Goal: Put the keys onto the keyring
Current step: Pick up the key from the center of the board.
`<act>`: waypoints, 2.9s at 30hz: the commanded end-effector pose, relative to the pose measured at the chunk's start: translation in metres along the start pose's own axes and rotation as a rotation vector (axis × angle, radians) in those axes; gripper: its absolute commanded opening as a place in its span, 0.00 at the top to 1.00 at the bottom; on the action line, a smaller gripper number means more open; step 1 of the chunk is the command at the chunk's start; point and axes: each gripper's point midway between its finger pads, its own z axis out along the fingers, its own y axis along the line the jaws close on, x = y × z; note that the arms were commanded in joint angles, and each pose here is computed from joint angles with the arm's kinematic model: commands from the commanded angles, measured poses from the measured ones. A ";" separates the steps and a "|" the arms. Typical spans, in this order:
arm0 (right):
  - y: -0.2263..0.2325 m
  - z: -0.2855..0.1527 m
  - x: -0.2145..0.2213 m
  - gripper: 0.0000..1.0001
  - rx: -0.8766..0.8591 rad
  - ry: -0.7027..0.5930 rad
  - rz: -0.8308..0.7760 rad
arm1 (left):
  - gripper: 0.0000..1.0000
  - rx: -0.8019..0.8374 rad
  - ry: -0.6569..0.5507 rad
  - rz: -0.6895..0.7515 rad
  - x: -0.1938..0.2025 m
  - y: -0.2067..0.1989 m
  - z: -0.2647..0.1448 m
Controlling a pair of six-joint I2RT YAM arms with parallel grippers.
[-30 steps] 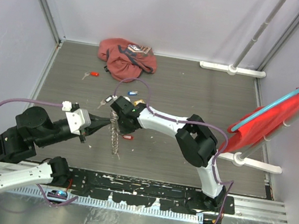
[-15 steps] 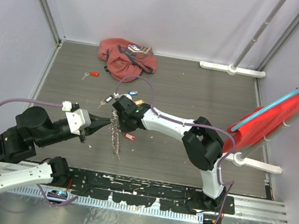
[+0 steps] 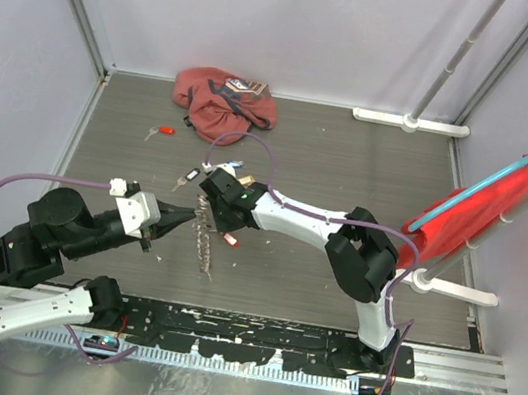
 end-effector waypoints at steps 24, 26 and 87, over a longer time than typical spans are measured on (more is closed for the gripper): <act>0.002 -0.011 -0.006 0.66 -0.010 -0.034 0.020 | 1.00 -0.006 -0.071 0.009 -0.018 0.002 0.002; -0.003 -0.011 -0.005 0.64 0.015 -0.035 0.026 | 1.00 -0.006 -0.071 0.009 -0.018 0.003 0.002; -0.025 -0.091 -0.036 0.99 -0.168 -0.246 0.115 | 1.00 -0.034 -0.046 0.002 -0.019 0.009 0.011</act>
